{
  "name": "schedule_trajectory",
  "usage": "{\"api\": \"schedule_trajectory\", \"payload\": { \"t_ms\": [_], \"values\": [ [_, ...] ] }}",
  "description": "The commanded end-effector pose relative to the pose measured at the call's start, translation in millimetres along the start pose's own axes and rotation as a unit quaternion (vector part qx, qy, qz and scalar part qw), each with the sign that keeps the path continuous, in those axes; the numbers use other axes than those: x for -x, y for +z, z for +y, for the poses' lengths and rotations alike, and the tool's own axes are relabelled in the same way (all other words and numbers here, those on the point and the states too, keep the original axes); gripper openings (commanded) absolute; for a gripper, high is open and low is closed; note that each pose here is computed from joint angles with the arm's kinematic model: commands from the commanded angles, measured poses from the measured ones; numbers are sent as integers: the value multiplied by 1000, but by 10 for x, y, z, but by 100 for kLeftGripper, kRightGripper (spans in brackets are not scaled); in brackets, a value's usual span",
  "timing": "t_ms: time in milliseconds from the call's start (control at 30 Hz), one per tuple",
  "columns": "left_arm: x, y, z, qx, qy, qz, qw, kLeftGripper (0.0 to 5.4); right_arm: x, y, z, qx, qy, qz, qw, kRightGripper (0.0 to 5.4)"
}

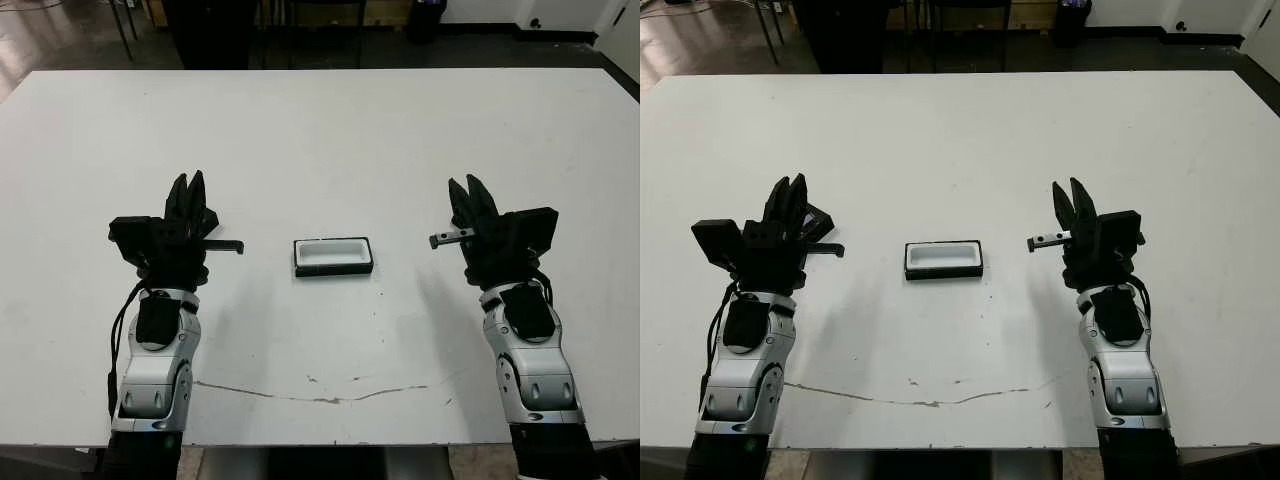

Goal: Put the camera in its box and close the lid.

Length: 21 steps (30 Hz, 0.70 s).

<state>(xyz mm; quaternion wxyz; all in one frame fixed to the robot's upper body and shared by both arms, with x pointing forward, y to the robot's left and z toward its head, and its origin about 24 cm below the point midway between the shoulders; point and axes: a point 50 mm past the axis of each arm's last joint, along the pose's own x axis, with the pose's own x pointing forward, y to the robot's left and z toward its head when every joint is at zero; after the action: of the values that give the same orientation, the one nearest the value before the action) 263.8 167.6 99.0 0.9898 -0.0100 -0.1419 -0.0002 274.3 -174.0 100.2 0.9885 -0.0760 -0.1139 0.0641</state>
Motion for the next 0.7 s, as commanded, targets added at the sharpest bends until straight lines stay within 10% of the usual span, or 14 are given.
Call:
{"api": "schedule_trajectory", "payload": {
  "t_ms": [33,467,700],
  "values": [
    [35,-66,29,-7,4,19,1000,2,31,-57,-19,0,-3,16,1000,0],
    [35,-61,24,-7,6,18,1000,2,14,-7,-90,5,8,7,1000,0],
    [44,-56,44,-7,7,19,1000,2,-65,305,-482,66,53,-6,996,0]
  ]
}}
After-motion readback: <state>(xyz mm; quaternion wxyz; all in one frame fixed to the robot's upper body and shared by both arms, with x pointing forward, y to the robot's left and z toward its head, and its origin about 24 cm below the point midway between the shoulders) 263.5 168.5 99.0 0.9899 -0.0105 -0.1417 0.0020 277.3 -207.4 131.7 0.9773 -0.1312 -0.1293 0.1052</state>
